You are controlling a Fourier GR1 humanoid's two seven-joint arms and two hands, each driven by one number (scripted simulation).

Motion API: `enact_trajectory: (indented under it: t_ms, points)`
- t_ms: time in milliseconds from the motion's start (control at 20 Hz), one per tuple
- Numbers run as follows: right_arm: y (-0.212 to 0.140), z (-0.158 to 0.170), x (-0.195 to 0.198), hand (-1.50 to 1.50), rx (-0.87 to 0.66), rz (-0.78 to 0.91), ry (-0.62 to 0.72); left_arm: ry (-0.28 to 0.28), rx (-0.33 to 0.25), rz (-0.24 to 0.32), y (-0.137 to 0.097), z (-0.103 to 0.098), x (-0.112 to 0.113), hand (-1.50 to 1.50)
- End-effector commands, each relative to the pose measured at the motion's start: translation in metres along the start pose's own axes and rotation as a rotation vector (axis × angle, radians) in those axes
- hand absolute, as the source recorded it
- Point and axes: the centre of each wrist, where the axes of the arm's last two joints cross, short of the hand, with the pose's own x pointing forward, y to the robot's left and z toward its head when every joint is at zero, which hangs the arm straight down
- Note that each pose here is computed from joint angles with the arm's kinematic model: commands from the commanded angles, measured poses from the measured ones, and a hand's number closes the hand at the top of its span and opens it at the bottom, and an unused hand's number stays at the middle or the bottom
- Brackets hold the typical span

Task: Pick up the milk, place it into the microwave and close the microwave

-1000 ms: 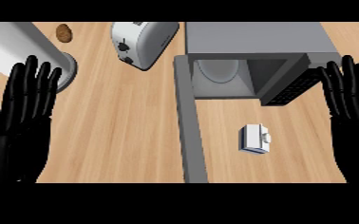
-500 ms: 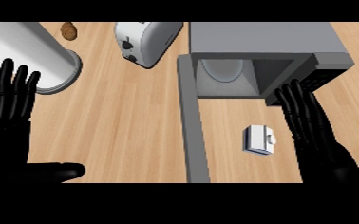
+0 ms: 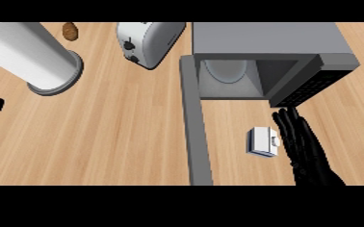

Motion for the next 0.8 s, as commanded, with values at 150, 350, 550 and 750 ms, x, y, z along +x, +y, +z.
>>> enact_trajectory:
  t_ms: [150,350,550,750]
  points:
    - [-0.009,0.016,0.01,-1.5,-0.076,0.046,0.054,-0.022,0.009,-0.015,0.034,0.022,0.008,-1.5]
    - [-0.005,0.023,-0.027,-1.5,-0.046,0.052,0.112,0.012,-0.011,0.022,0.011,0.04,0.014,-1.5]
    - [0.013,0.022,-0.046,-1.5,-0.048,0.042,0.132,0.006,-0.021,0.001,0.039,0.038,0.036,-1.5]
    - [-0.014,0.019,-0.07,-1.5,-0.113,0.055,0.152,0.03,-0.021,0.014,0.04,0.041,0.025,-1.5]
